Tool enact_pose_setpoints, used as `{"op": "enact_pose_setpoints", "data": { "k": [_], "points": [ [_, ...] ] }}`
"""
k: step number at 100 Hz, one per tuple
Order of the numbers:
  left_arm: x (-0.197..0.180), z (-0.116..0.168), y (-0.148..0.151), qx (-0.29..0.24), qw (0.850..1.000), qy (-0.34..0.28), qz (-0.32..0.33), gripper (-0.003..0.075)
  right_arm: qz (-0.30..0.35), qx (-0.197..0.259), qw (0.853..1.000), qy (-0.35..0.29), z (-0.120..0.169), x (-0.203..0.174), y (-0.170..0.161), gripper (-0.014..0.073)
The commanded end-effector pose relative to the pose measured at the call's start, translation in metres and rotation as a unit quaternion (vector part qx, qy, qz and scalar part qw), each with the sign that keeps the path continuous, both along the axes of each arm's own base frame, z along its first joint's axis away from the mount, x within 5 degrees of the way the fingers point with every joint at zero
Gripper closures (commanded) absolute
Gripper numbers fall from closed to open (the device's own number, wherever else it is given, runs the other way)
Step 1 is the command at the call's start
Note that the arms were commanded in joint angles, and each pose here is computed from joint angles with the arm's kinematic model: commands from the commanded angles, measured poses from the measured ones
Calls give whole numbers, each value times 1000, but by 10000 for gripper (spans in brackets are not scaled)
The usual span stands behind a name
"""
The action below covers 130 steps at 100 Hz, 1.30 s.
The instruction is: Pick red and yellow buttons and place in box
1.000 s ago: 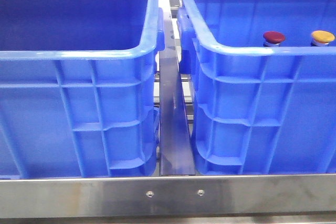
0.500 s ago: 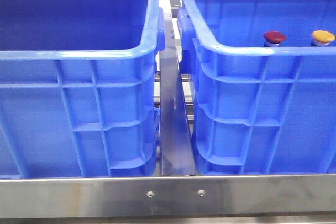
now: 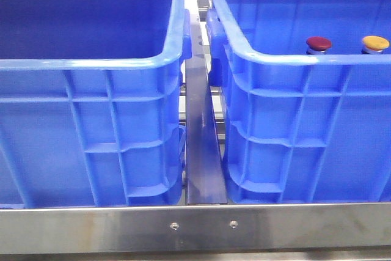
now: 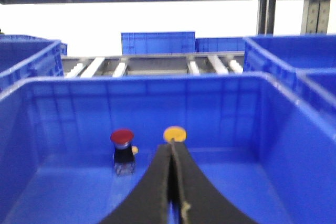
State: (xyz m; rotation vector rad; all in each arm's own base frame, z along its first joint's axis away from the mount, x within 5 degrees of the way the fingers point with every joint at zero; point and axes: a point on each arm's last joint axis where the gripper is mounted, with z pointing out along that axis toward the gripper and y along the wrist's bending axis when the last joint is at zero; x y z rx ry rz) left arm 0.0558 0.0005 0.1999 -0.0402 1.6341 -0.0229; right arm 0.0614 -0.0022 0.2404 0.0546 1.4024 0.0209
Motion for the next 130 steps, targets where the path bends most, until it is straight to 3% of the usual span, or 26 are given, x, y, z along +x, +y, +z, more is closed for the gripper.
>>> {"op": "enact_pose_setpoints", "data": {
  "k": [1, 24, 130],
  "points": [
    [0, -6, 0, -6, 999, -38, 1, 739, 8, 0, 999, -40, 2, 0, 1, 663],
    [0, -6, 0, -6, 999, -38, 1, 739, 8, -11, 1000, -9, -22, -9, 2, 663],
    [0, -6, 0, -6, 999, -36, 1, 739, 8, -11, 1000, -2, -23, -9, 2, 663]
  ]
}}
